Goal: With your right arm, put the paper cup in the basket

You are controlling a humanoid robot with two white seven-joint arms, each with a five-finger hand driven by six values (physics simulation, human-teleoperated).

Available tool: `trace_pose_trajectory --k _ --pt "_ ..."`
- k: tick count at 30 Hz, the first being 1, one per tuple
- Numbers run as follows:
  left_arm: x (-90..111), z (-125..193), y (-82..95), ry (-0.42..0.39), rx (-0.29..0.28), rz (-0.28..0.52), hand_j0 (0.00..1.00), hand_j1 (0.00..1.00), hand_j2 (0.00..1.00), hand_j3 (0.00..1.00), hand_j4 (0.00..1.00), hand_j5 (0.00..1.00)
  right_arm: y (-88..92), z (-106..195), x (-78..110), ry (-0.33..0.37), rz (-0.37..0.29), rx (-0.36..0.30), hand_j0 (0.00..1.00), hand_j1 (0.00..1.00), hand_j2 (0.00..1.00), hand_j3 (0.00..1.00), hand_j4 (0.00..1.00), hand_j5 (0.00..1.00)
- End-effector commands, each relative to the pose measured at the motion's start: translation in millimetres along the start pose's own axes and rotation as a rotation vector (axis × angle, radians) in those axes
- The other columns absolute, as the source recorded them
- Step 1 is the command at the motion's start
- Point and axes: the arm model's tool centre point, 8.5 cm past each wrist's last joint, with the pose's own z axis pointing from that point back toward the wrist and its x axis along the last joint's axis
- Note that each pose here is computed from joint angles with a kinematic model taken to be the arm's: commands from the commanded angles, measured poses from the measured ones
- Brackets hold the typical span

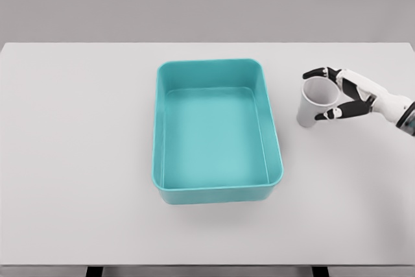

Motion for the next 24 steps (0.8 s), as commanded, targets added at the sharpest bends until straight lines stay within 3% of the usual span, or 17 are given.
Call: trace_pose_trajectory --k 1,7,10,15,20,22,24 --pt "0 0 0.0 0.000 0.000 0.000 1.00 1.00 1.00 1.00 1.00 1.00 0.5 -3 9.5 -0.027 0.010 0.008 0.76 0.76 0.76 0.76 0.76 0.76" --pt "0 0 0.0 0.000 0.000 0.000 1.00 1.00 1.00 1.00 1.00 1.00 -5.1 -3 23.5 -0.102 0.053 -0.010 0.76 0.76 0.76 0.76 0.76 0.76" --pt "0 0 0.0 0.000 0.000 0.000 1.00 1.00 1.00 1.00 1.00 1.00 -11.4 -2 45.9 -0.188 0.126 -0.020 0.76 0.76 0.76 0.76 0.76 0.76" --pt "0 0 0.0 0.000 0.000 0.000 1.00 1.00 1.00 1.00 1.00 1.00 -8.8 -10 76.8 -0.228 0.264 0.013 0.75 0.75 0.75 0.75 0.75 0.75" --pt "0 0 0.0 0.000 0.000 0.000 1.00 1.00 1.00 1.00 1.00 1.00 -2.5 -14 92.0 -0.250 0.328 0.043 0.73 0.73 0.73 0.73 0.73 0.73" --pt "0 0 0.0 0.000 0.000 0.000 1.00 1.00 1.00 1.00 1.00 1.00 -4.5 -14 109.3 -0.276 0.383 0.040 0.68 0.68 0.68 0.68 0.68 0.68" --pt "0 0 0.0 0.000 0.000 0.000 1.00 1.00 1.00 1.00 1.00 1.00 -4.6 -13 117.4 -0.291 0.398 0.039 0.67 0.67 0.67 0.67 0.67 0.67"
